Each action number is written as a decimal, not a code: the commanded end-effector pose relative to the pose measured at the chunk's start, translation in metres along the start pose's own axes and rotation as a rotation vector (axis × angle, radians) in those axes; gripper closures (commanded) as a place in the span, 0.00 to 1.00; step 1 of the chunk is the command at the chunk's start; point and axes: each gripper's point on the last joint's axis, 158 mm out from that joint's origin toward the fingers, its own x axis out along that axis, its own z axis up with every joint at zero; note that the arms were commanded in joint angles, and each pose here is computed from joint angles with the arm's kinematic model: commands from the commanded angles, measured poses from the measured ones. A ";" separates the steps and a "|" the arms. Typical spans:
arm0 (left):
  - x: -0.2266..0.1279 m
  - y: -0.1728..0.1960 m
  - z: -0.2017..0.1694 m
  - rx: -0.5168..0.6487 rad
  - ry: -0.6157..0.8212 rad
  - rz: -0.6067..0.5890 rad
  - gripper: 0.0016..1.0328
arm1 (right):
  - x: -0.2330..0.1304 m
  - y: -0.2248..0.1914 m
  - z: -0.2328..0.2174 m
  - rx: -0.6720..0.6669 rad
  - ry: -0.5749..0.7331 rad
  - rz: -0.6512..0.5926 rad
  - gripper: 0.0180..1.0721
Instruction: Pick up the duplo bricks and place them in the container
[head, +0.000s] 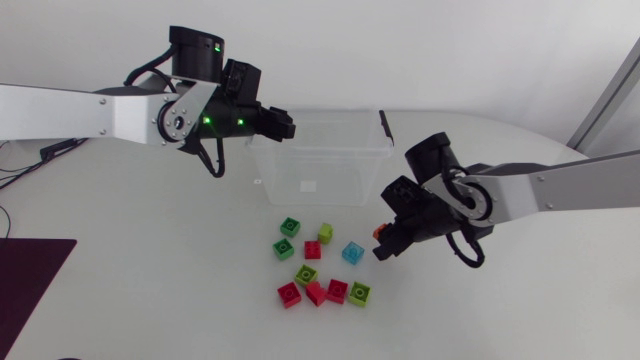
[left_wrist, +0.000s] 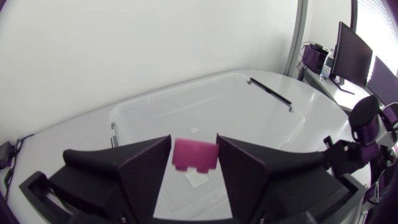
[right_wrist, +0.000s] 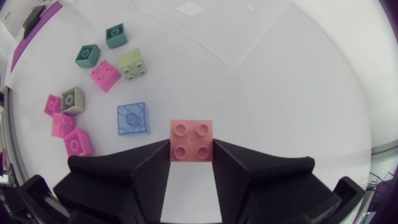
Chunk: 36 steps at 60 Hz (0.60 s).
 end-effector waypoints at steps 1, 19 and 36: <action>0.009 0.013 0.007 -0.023 -0.015 0.026 0.27 | -0.018 0.005 0.006 0.003 -0.024 -0.002 0.68; -0.042 0.009 0.013 0.009 0.001 0.008 0.19 | -0.084 -0.002 0.066 0.010 -0.174 -0.034 0.68; -0.096 -0.019 -0.048 0.144 0.160 -0.079 0.19 | -0.124 -0.013 0.129 0.032 -0.308 -0.056 0.68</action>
